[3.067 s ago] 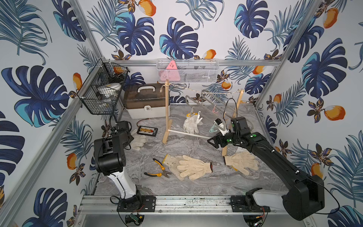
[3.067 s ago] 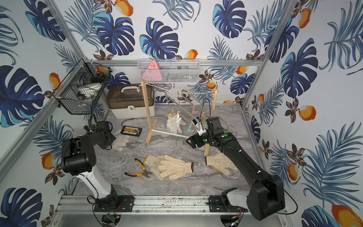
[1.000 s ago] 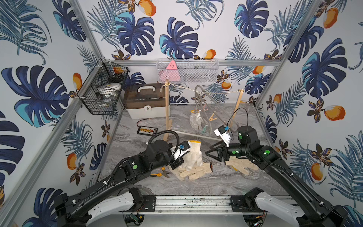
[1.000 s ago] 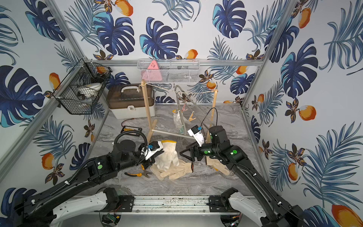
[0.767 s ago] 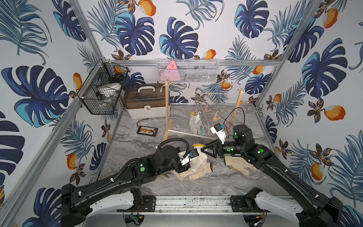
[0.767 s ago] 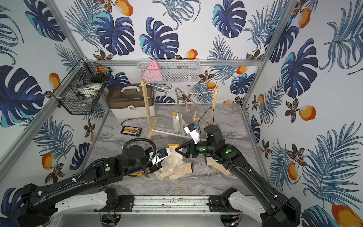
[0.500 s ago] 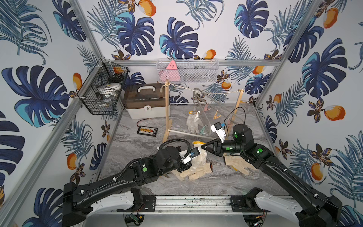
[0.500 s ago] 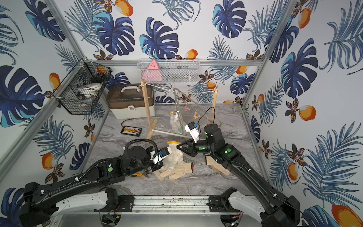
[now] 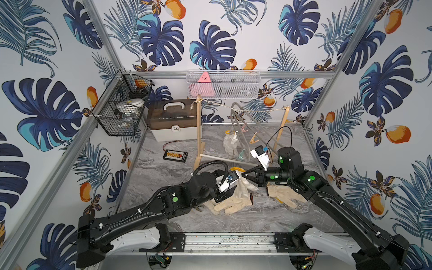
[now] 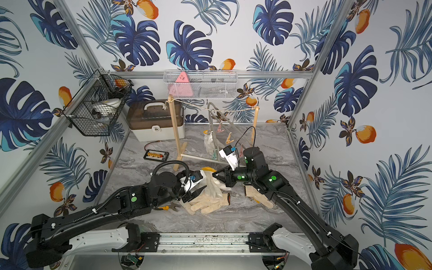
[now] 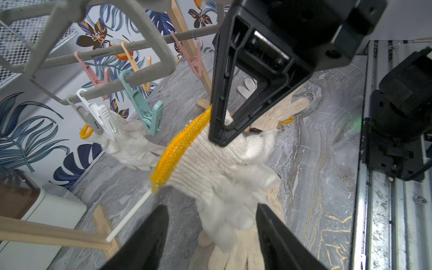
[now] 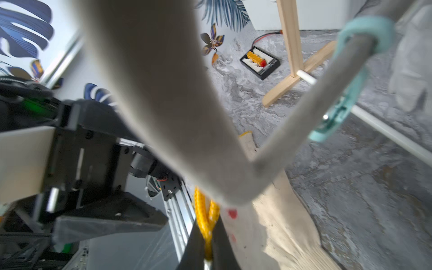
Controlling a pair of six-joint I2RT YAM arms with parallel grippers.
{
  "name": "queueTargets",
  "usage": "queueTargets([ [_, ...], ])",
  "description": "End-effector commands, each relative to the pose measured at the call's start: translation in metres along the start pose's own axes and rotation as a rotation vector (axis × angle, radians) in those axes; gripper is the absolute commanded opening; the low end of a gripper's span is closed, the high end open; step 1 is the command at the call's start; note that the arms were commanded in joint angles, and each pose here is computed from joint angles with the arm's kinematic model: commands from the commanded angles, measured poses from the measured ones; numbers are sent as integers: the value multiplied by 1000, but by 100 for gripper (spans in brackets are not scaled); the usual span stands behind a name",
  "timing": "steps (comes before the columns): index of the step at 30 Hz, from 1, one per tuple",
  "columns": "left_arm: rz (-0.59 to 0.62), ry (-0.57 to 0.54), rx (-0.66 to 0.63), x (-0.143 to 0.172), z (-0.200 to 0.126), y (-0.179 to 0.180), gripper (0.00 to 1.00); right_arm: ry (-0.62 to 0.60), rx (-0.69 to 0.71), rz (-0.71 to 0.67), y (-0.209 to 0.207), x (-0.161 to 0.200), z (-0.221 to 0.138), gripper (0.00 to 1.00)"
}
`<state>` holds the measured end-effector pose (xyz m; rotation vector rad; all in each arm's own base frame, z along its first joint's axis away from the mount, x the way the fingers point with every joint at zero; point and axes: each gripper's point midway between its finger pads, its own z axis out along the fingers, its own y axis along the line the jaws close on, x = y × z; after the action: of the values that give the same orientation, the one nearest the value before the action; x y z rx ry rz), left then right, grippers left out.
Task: Clip the gloves onto a hanger to dry
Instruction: Pick up the glove from the center of the board, then open the clamp at the hanger.
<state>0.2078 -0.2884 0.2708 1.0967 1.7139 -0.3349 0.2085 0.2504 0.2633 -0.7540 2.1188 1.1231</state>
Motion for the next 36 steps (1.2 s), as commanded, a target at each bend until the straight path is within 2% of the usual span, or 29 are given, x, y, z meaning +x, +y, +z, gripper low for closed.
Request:
queueTargets([
  [1, -87, 76, 57, 10, 6, 1, 69, 81, 125, -74, -23, 20, -5, 0],
  [4, -159, 54, 59, 7, 13, 21, 70, 90, 184, -102, -35, 18, -9, 0],
  [8, -254, -19, 20, 2, 22, 69, 70, 117, 268, -142, -49, 15, -15, 0],
  [12, -238, -46, 35, -6, 43, 96, 72, 117, 355, -166, -63, 7, -20, 0],
  [16, -240, -70, 44, -9, 69, 123, 77, 167, 448, -189, -81, 6, -26, 0],
  [25, -237, -97, 105, -19, 125, 154, 80, 145, 455, -213, -94, -14, -24, 0],
  [32, -242, -61, 77, -4, 146, 176, 81, 123, 438, -219, -96, -29, -26, 0],
  [36, -248, -57, 123, -3, 148, 178, 79, 127, 412, -214, -96, -30, -24, 0],
])
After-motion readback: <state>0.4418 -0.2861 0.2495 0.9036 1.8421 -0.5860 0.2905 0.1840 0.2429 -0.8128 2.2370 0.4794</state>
